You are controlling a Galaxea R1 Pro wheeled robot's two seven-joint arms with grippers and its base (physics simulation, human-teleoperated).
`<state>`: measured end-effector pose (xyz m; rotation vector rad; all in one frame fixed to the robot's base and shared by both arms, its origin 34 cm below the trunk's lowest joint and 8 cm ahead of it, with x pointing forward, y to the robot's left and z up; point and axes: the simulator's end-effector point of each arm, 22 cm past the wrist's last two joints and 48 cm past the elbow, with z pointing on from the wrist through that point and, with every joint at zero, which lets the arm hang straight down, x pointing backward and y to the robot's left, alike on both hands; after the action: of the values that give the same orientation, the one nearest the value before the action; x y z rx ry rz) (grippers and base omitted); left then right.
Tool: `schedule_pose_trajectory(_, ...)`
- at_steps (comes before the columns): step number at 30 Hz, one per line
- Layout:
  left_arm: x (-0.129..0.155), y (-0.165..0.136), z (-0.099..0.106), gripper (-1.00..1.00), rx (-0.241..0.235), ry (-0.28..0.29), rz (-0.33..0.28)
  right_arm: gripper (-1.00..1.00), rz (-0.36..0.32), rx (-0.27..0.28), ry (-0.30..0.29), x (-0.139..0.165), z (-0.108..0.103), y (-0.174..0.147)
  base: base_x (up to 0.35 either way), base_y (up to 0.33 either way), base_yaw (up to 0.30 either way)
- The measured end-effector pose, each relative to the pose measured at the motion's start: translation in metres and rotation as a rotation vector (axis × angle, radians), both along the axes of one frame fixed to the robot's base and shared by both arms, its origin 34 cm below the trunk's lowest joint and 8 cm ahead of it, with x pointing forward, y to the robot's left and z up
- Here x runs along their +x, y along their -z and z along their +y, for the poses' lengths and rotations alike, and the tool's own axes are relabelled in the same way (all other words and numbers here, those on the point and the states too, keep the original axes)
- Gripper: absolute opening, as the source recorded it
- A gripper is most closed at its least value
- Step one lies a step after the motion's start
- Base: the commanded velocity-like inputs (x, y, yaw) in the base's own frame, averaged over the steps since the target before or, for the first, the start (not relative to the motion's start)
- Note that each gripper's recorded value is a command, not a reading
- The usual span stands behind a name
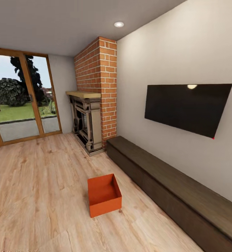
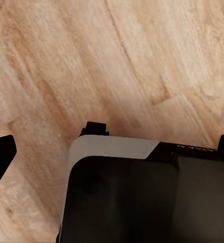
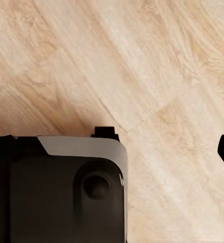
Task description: Move the two storage containers from the living room to the garage. In the garage, place one container on the floor and stack the other container on top of it (either order is fine).
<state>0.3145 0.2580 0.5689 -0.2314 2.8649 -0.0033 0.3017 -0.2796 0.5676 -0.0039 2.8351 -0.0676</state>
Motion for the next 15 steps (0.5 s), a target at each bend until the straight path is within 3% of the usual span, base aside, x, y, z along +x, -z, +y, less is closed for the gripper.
schedule_pose_trajectory(15,0.0000,0.0000,0.0001,1.00,0.000,0.000,0.000,1.00,0.000,0.000,0.000,0.0000,0.0000,0.0000,0.233,-0.197,0.268)
